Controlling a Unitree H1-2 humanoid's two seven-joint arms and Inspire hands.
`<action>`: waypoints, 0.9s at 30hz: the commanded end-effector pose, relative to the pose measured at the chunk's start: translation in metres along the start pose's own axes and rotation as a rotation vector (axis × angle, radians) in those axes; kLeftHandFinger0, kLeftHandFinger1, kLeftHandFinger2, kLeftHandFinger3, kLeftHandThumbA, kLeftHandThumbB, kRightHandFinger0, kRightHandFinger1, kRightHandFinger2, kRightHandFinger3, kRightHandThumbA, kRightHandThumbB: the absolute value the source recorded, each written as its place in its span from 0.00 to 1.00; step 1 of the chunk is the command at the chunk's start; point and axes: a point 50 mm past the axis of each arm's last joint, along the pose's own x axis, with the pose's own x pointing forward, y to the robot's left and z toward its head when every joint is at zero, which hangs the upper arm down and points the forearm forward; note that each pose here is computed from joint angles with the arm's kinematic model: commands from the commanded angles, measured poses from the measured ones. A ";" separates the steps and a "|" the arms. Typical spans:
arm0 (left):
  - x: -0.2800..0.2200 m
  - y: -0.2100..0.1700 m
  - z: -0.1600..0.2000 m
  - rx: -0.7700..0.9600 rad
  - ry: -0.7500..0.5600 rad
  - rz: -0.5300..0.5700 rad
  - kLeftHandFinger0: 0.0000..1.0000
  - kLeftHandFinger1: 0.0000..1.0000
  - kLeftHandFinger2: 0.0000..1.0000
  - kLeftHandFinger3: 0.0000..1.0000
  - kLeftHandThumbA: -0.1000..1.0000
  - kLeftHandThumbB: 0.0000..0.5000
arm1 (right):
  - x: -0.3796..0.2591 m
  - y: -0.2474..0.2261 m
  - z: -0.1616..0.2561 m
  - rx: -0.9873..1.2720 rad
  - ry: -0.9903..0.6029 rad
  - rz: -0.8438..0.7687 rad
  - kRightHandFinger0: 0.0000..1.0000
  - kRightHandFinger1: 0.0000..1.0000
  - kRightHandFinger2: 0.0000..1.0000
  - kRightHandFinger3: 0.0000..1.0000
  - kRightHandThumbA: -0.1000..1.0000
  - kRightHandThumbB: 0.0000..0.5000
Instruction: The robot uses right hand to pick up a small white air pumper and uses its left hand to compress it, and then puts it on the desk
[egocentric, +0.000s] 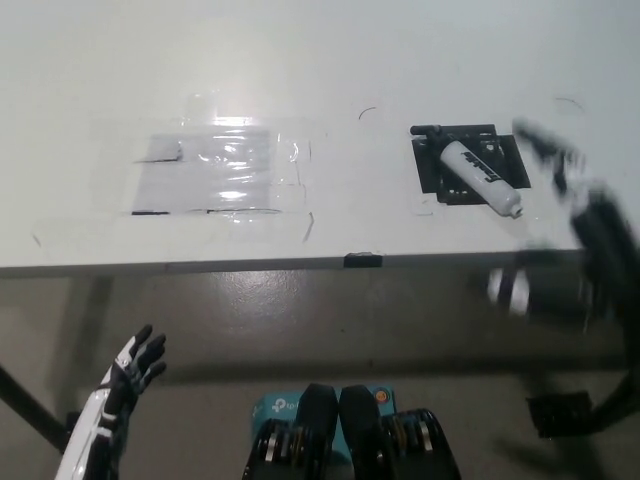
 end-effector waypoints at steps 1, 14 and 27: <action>-0.003 0.008 0.000 0.007 -0.008 0.007 1.00 1.00 1.00 1.00 1.00 0.37 | -0.033 0.034 0.015 0.221 -0.074 -0.125 1.00 1.00 1.00 1.00 1.00 0.59; -0.009 0.009 -0.006 0.014 0.007 -0.013 1.00 1.00 1.00 1.00 1.00 0.40 | -0.070 0.138 -0.068 0.331 0.275 -0.011 1.00 1.00 1.00 1.00 1.00 0.64; -0.009 0.009 -0.016 0.041 0.028 -0.011 1.00 1.00 1.00 1.00 1.00 0.31 | -0.081 0.145 -0.083 0.378 0.331 -0.010 1.00 1.00 1.00 1.00 1.00 0.66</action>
